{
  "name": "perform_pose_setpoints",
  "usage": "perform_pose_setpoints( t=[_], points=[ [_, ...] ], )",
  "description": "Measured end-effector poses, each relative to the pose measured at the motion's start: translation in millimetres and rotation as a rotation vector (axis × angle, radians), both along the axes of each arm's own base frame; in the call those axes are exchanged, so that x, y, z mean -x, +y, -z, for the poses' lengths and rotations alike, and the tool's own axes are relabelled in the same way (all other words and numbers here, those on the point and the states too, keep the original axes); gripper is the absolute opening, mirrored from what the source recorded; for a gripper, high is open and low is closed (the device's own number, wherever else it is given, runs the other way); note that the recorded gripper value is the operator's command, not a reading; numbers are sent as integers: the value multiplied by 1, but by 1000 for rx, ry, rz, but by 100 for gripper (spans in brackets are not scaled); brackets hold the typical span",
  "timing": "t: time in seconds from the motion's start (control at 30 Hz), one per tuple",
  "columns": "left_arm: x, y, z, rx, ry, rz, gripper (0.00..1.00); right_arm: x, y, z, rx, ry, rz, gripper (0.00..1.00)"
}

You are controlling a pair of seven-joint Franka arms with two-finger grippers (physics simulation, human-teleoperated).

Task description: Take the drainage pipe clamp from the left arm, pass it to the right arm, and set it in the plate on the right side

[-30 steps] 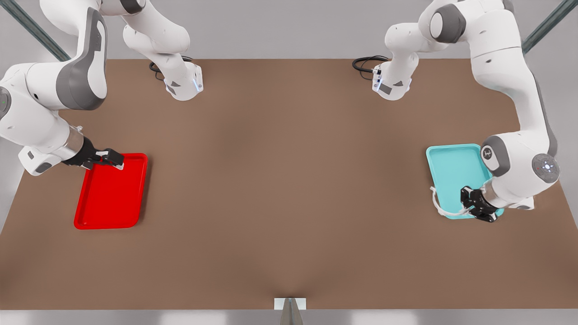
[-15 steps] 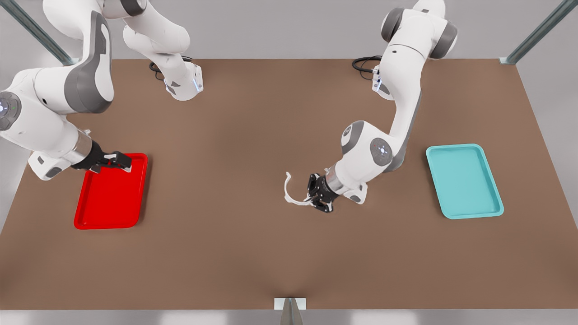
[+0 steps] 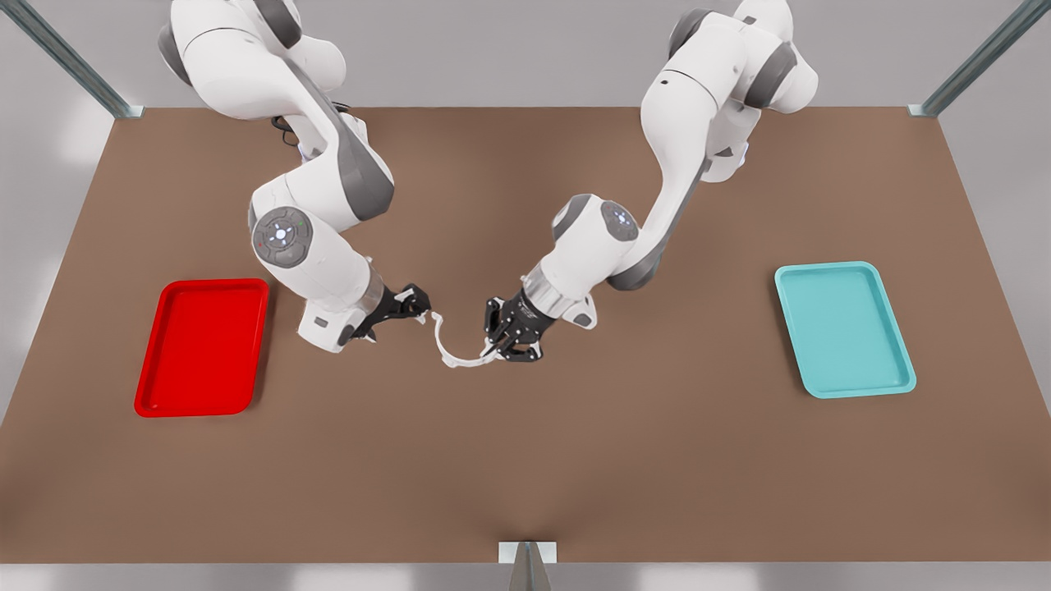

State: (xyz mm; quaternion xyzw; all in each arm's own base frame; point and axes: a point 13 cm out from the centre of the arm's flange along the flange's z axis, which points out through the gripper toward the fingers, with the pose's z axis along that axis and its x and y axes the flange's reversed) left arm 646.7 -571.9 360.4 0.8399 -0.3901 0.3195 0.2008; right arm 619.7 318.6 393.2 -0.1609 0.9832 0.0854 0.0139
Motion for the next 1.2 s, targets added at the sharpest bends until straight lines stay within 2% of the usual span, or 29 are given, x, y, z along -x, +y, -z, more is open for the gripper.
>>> perform_pose_setpoints(
  t=[0.17, 0.3, 0.53, 0.57, 0.6, 0.63, 0.67, 0.7, 0.8, 0.83, 0.87, 1.07, 1.13, 1.2],
  points=[
    [-3, -2, -6, 52, 26, -75, 21, -13, 28, 13, -33, -48, 21, 100],
    [-4, -4, -5, 79, 54, -119, 21, -9, 48, 16, -46, -64, 23, 100],
    [-5, -4, -6, 115, 94, -178, 21, -3, 41, 63, 17, -24, 39, 100],
    [-5, -4, -6, 119, 99, -184, 21, -2, 40, 67, 28, -23, 38, 96],
    [-5, -4, -6, 123, 103, -191, 21, -1, 38, 71, 37, -21, 39, 83],
    [-5, -4, -6, 127, 108, -197, 21, 0, 37, 75, 45, -18, 39, 54],
    [-6, -4, -6, 130, 112, -202, 21, 0, 36, 76, 51, -19, 40, 30],
    [-6, -4, -6, 133, 115, -206, 21, 0, 35, 77, 54, -20, 41, 21],
    [-5, -4, -6, 133, 115, -206, 21, -1, 34, 79, 63, -27, 44, 21],
    [-4, -5, -7, 132, 114, -204, 29, -2, 33, 78, 64, -30, 46, 21],
    [-1, -9, -6, 131, 112, -198, 100, -3, 33, 78, 68, -35, 45, 21],
    [-1, -9, -15, 112, 73, -182, 100, -9, 27, 77, 81, -54, 55, 21],
    [-18, 16, -27, 65, 31, -183, 100, -15, 5, 79, 90, -48, 80, 21],
    [-52, 75, -29, -10, 22, -205, 100, -14, -35, 86, 117, -26, 120, 21]
  ],
)
